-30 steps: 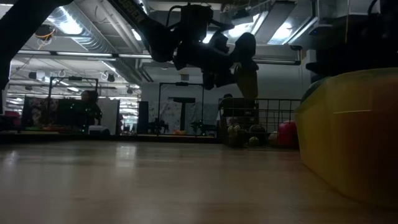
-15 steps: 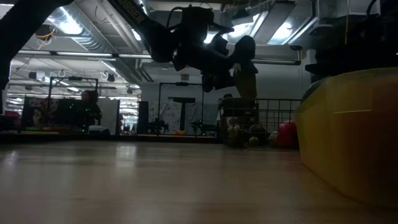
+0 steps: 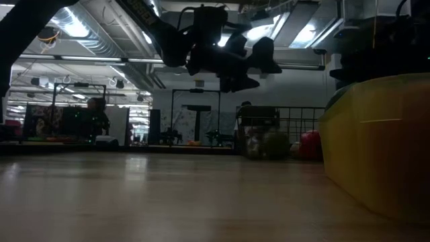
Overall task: Sort produce into baskets
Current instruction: Put the lemon into the yellow bin
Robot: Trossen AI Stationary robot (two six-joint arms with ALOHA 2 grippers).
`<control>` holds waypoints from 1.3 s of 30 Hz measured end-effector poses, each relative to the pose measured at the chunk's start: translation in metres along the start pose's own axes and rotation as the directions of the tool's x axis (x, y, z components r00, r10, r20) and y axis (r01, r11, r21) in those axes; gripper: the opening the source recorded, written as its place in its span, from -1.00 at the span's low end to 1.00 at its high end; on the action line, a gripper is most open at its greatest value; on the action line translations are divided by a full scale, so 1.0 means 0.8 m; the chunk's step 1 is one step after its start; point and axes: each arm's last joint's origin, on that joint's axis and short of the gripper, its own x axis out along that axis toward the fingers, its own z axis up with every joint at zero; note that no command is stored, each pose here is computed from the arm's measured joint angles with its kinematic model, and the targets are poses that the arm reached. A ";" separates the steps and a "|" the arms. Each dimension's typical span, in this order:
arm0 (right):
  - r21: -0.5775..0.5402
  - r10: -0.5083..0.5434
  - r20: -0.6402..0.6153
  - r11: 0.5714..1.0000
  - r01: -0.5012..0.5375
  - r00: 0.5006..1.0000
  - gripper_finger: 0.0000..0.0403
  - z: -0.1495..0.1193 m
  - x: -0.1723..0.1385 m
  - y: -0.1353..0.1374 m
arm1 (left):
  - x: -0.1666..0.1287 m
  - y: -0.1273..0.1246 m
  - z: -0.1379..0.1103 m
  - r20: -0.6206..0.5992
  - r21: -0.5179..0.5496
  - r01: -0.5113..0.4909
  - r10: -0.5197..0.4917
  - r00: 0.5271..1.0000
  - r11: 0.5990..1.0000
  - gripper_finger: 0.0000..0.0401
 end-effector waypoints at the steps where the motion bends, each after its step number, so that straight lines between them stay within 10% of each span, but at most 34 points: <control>1: 0.000 0.000 0.000 1.000 0.000 1.000 0.33 0.000 0.000 0.000 | 0.000 -0.002 0.000 -0.005 -0.004 0.025 -0.025 1.000 1.000 0.94; 11: 0.000 0.001 0.005 1.000 -0.001 1.000 0.33 0.001 0.000 0.000 | -0.044 -0.028 0.087 -0.009 0.129 0.478 -0.481 0.877 0.869 0.74; 22: -0.001 0.000 0.007 1.000 0.000 1.000 0.33 0.001 0.000 0.000 | -0.171 -0.054 0.135 -0.497 0.060 0.521 -0.426 0.755 0.852 0.72; 26: 0.000 0.000 0.006 1.000 0.000 1.000 0.33 0.001 0.000 0.000 | -0.216 -0.059 0.123 -0.698 -0.117 0.334 -0.317 0.643 0.935 0.72; 29: 0.000 0.000 0.005 1.000 0.000 1.000 0.33 0.000 0.000 0.000 | -0.249 -0.057 0.109 -0.838 -0.240 0.004 -0.209 0.505 0.971 0.72; 34: 0.000 0.000 0.005 1.000 0.000 1.000 0.33 0.000 0.000 0.000 | -0.298 -0.058 0.095 -0.963 -0.198 -0.430 -0.093 0.253 0.881 0.72; 39: 0.000 0.000 0.005 1.000 0.000 1.000 0.33 0.000 0.000 0.000 | -0.347 -0.086 0.084 -0.986 -0.123 -0.527 -0.162 -0.029 0.841 0.72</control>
